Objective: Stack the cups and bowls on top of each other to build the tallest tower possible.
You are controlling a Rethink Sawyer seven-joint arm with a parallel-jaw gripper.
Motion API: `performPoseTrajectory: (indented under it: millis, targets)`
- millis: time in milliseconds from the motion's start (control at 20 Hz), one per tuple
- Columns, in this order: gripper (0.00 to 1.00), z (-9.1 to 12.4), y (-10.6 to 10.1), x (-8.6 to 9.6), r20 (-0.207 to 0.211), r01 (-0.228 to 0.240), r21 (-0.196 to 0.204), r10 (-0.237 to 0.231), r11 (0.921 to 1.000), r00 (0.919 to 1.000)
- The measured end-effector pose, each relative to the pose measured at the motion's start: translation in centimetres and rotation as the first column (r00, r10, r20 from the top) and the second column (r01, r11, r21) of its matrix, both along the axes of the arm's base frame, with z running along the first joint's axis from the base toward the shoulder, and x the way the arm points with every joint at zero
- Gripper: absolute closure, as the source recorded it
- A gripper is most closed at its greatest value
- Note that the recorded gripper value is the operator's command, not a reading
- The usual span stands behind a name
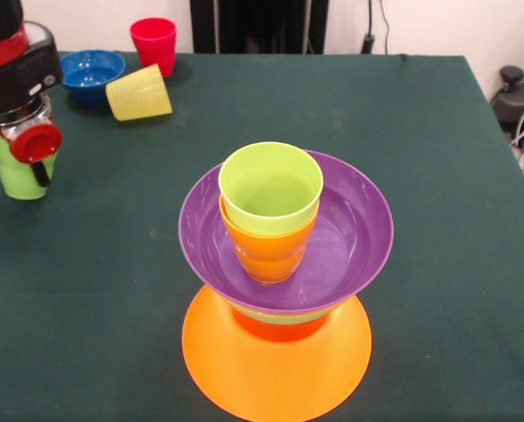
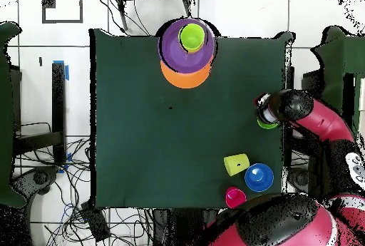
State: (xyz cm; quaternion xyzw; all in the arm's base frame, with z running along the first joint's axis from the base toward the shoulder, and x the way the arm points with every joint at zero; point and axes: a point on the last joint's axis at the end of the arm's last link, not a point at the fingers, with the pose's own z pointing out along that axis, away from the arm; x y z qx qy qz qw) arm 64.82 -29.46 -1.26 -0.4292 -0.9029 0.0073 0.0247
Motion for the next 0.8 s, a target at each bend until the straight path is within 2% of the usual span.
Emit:
performPoseTrajectory:
  millis: [350, 500, 800]
  targets:
    - [1.0, 3.1, 3.2, 3.4, 0.043, -0.066, -0.038, 0.067, 0.9971, 0.9968]
    - [1.0, 5.2, 5.3, 5.8, 0.069, -0.106, -0.061, 0.11, 0.9925, 0.9916]
    - [1.0, 8.9, 8.5, 9.8, 0.08, -0.164, -0.082, 0.17, 0.9831, 0.9822]
